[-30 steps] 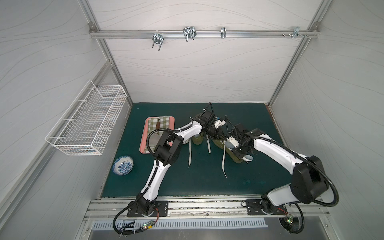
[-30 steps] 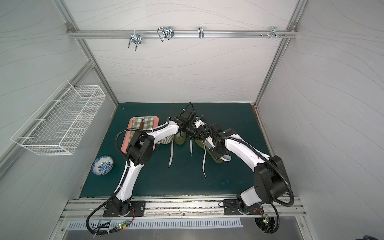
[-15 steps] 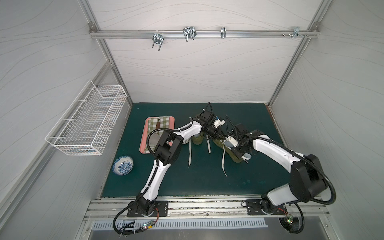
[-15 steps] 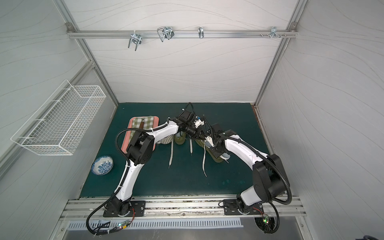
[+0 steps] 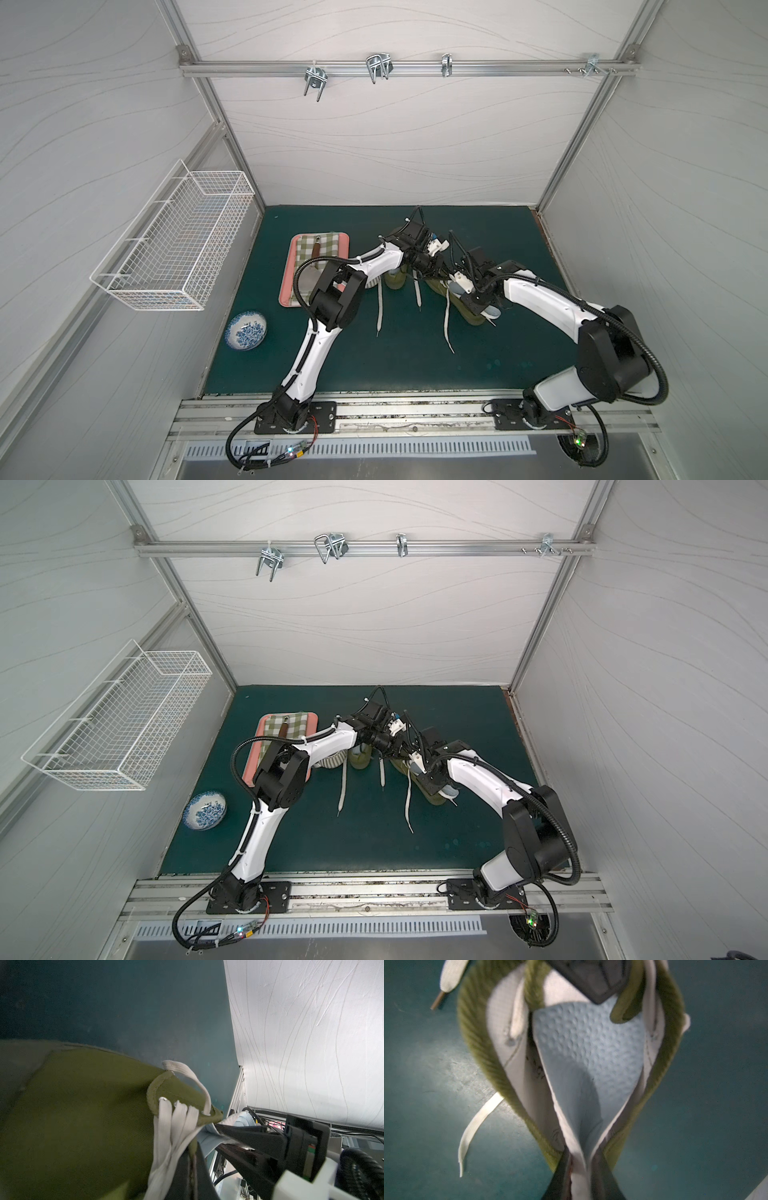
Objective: Insert the insole into the shoe
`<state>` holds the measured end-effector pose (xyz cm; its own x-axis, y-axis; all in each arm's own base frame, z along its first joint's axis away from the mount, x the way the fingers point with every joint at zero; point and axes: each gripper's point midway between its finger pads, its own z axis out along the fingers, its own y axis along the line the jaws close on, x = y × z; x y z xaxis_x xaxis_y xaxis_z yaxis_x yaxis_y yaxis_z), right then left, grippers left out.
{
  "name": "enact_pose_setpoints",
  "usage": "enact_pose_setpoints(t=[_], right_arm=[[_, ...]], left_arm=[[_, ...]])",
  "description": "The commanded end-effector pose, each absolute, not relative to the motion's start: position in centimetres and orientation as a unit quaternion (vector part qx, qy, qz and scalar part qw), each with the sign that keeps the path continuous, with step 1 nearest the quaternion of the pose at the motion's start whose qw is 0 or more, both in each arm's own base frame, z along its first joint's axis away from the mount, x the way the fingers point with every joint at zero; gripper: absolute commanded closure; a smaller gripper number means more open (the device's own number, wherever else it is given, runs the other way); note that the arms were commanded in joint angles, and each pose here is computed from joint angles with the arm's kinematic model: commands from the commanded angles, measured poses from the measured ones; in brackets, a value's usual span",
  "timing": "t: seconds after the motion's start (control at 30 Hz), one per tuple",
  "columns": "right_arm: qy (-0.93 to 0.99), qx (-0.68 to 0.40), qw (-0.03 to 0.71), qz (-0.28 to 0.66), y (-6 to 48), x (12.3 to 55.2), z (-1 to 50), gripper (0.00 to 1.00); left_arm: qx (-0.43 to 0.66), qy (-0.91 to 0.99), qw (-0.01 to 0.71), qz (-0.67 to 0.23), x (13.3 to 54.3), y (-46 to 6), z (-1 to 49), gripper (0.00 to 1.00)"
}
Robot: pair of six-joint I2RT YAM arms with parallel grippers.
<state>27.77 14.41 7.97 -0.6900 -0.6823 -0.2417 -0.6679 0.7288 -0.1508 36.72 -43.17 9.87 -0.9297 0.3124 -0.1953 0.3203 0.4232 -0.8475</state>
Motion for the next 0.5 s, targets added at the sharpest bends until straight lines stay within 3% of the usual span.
enact_pose_setpoints(t=[0.0,0.17,0.47], right_arm=[[0.909,-0.382,0.155,-0.051,14.5,28.5,8.1,0.77],[0.91,-0.382,0.158,-0.037,15.1,28.3,8.4,0.72],[0.917,-0.375,0.136,-0.03,14.9,27.3,8.3,0.46]], left_arm=[[0.196,0.837,0.016,-0.511,36.9,-43.7,10.1,1.0],[0.198,0.834,0.02,-0.514,36.9,-43.8,10.6,1.0],[0.2,0.832,0.022,-0.517,36.9,-43.8,11.2,1.0]])
